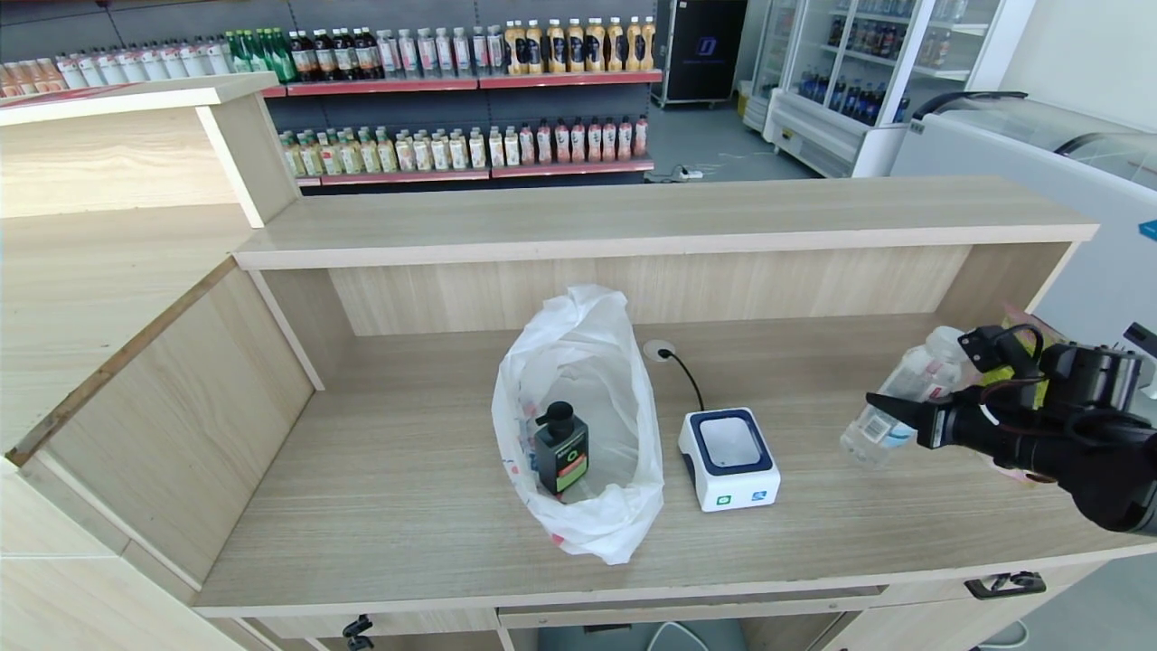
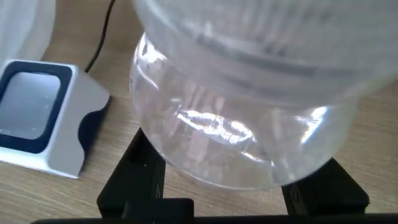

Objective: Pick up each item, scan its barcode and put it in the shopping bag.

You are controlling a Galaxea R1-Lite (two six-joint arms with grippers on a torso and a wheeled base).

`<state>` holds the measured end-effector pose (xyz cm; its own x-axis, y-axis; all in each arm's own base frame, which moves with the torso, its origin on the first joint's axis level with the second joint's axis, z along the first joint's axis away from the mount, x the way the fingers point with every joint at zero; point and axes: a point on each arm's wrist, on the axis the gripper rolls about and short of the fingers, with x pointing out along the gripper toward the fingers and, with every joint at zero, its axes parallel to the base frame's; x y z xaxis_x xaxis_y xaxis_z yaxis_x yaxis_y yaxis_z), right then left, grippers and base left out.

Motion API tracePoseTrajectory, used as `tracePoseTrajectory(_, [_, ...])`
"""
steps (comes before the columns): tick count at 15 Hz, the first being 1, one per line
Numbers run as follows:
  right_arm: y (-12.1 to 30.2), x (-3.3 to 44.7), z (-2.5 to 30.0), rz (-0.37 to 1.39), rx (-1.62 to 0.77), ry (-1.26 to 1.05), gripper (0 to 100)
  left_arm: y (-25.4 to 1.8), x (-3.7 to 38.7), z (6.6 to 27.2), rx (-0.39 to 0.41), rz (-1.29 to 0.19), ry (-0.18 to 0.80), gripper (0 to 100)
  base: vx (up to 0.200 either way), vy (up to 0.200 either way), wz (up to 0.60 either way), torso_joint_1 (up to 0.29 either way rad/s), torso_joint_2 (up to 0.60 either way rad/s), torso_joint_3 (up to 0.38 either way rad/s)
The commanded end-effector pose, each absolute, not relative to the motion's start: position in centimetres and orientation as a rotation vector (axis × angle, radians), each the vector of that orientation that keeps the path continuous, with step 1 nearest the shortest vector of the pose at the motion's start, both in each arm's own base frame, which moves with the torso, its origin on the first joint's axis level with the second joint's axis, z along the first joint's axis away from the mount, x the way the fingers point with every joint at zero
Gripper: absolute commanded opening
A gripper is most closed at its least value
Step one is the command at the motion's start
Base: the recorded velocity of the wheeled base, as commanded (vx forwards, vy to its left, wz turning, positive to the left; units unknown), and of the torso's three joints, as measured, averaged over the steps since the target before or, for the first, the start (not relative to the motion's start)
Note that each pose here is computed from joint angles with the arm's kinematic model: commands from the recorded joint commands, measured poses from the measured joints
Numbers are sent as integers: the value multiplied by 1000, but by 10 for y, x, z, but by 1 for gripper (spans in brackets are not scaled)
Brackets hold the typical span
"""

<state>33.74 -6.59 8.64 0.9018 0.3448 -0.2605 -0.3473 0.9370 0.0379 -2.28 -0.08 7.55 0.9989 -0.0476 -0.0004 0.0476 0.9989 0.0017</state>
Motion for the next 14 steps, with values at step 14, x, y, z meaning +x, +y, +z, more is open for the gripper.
tracePoseTrajectory(14, [70, 148, 287, 1190, 269, 43, 0, -1, -23, 76, 2, -48, 1, 100, 0, 0, 0, 0, 0, 0])
